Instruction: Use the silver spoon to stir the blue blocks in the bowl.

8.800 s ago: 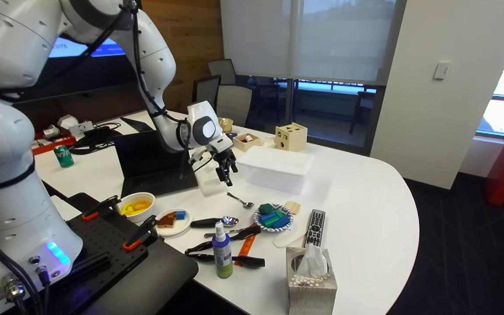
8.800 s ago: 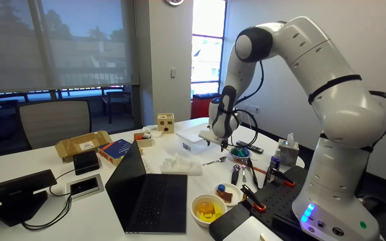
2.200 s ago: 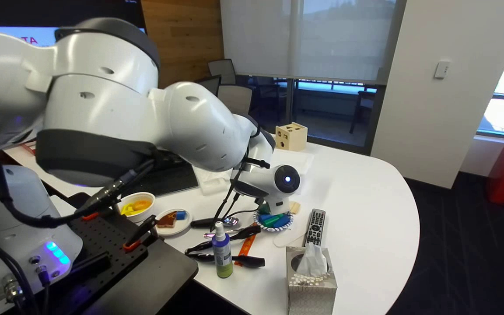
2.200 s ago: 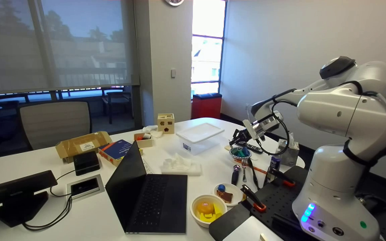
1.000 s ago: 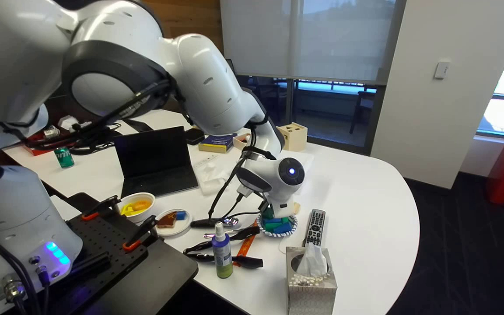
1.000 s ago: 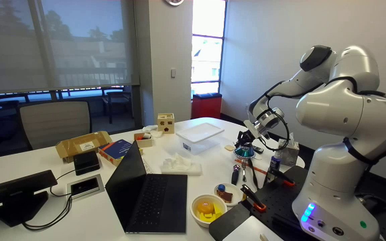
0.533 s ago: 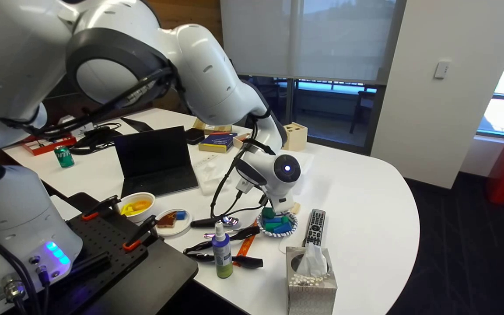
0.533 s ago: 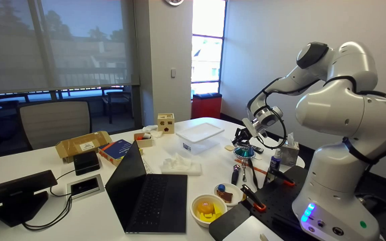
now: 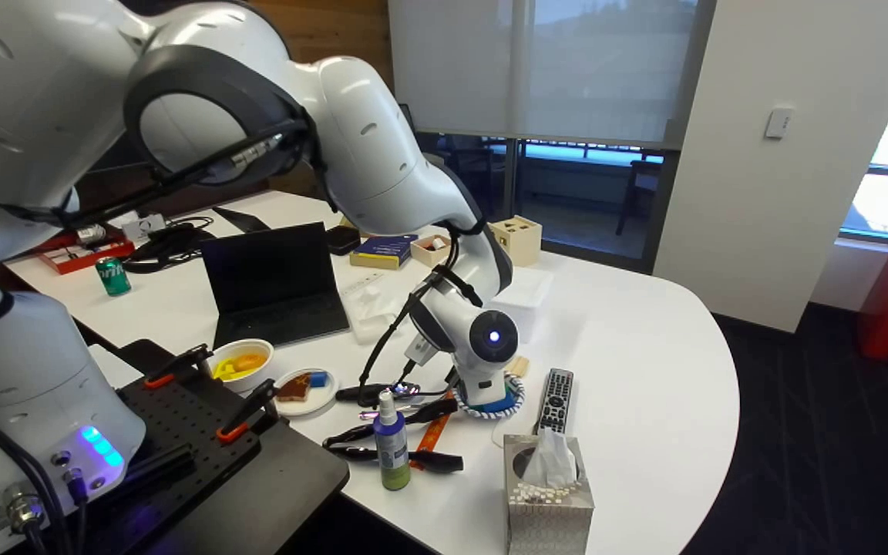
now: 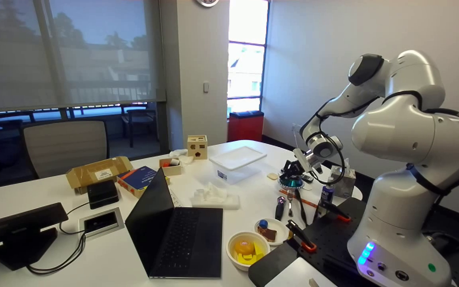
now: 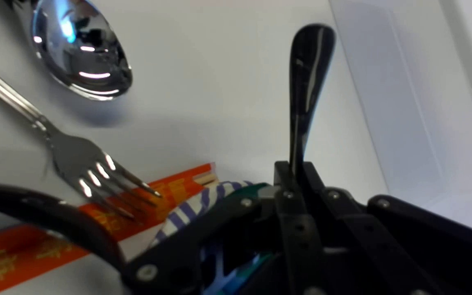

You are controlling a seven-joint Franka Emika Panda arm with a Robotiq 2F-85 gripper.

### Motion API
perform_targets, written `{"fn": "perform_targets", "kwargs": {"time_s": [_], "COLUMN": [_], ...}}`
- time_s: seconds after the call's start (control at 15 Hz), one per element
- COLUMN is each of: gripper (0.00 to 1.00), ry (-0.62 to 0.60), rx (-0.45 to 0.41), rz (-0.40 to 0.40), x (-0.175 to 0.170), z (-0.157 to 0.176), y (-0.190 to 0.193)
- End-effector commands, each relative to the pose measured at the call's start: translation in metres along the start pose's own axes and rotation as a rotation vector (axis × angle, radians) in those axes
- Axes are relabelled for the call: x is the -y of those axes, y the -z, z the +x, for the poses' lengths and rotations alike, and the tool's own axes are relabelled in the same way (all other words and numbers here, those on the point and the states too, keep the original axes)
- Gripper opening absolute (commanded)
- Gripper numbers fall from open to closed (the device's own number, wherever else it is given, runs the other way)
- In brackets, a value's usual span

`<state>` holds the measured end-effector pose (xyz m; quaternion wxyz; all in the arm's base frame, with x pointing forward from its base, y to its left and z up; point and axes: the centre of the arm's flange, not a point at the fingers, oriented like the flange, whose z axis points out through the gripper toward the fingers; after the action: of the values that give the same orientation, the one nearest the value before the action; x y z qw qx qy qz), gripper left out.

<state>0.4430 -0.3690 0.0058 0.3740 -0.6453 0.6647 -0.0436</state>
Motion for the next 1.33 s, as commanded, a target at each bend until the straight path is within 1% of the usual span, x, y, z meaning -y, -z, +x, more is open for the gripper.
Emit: {"fn": "perform_targets", "kwargs": {"time_s": [0.0,0.13,0.4,0.47,0.6,0.73,0.87,1.0,1.27], "gripper": [0.02,0.02,0.02,0.02,0.02,0.02,0.02,0.02,0.02], "ry": [-0.025,-0.012,0.051,0.065,0.091,0.112,0.12,0.1,0.054], "rx": [-0.009,-0.044,-0.124,-0.138,-0.144,-0.138,-0.13,-0.117,-0.107], "rz": [-0.044,-0.079,-0.162,-0.181,-0.192,-0.187,-0.179,-0.145,-0.042], "x": [-0.008,-0.002,0.027,0.034,0.046,0.053,0.053,0.047,0.033], "z": [-0.005,-0.007,-0.02,-0.025,-0.03,-0.034,-0.037,-0.037,-0.033], "y": [0.006,0.014,0.026,0.027,0.026,0.022,0.017,0.014,0.017]}}
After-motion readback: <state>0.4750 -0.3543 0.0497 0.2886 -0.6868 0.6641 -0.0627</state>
